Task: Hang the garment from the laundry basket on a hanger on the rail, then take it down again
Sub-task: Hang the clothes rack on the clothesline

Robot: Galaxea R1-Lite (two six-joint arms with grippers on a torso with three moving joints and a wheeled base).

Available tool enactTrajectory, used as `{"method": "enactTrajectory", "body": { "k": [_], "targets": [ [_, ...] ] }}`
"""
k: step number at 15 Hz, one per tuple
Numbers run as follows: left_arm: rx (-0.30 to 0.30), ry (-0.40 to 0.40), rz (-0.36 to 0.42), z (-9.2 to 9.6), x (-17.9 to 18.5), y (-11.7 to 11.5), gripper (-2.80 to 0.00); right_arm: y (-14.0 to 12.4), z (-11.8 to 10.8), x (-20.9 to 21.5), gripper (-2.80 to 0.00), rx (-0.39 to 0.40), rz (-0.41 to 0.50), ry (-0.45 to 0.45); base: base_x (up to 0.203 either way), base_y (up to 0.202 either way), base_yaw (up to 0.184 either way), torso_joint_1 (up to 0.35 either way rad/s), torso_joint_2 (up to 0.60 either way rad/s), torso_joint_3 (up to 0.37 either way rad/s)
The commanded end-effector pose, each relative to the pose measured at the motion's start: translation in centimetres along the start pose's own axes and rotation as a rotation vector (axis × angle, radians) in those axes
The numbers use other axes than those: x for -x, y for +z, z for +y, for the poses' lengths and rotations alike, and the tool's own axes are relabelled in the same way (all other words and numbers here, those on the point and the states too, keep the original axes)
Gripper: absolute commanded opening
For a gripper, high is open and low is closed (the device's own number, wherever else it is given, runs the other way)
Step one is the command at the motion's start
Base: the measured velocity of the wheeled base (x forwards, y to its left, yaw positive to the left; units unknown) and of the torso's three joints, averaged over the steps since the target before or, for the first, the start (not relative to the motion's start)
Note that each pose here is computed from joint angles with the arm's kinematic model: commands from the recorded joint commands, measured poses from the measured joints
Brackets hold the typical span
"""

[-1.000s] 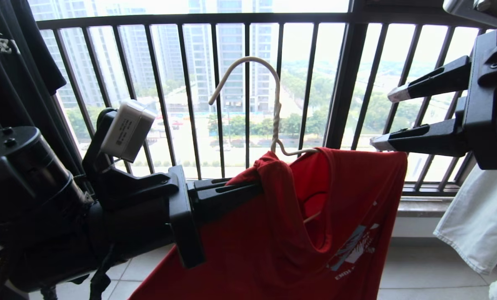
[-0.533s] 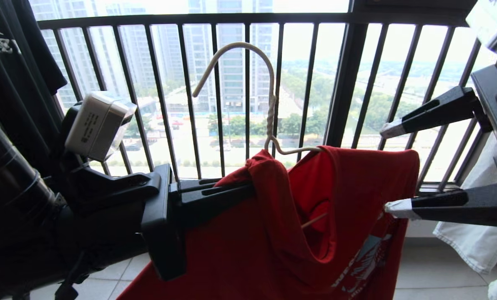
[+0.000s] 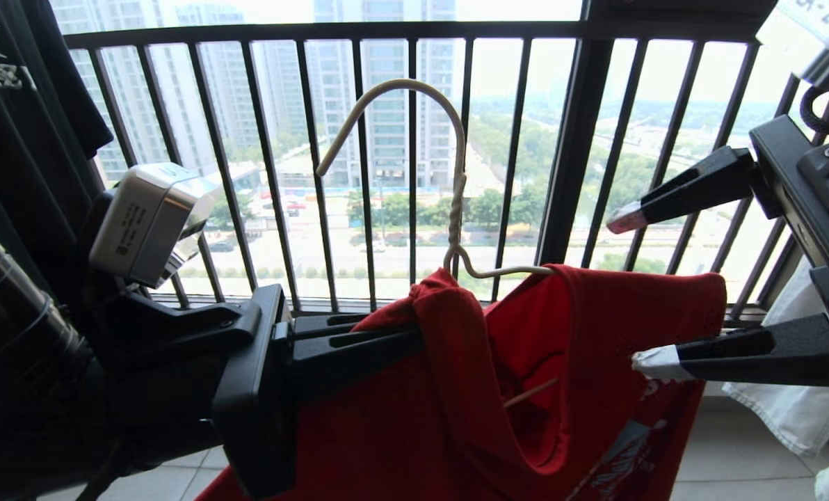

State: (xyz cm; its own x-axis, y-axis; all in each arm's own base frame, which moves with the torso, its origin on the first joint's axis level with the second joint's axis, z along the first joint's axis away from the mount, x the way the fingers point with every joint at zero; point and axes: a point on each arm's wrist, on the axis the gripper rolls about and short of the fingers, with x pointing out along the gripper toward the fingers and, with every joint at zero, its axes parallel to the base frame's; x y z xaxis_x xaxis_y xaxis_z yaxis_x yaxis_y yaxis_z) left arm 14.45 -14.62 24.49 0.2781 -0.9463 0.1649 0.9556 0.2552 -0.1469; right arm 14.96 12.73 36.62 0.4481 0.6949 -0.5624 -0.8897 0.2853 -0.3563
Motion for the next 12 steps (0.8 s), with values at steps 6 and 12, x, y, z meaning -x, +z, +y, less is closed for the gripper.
{"method": "enactTrajectory", "body": {
  "k": [6,12],
  "targets": [
    [-0.013,-0.002,-0.020,-0.2,0.4,0.4,-2.80,-0.1,-0.8,-2.9,0.00,0.002,-0.018,0.139,0.000,0.000,0.000,0.000,0.00,0.000],
    [-0.027,-0.027,-0.046,-1.2,1.1,1.1,-2.80,0.0,-0.8,-3.0,0.00,0.010,-0.039,0.165,0.000,0.000,0.000,0.000,0.00,0.000]
  ]
}}
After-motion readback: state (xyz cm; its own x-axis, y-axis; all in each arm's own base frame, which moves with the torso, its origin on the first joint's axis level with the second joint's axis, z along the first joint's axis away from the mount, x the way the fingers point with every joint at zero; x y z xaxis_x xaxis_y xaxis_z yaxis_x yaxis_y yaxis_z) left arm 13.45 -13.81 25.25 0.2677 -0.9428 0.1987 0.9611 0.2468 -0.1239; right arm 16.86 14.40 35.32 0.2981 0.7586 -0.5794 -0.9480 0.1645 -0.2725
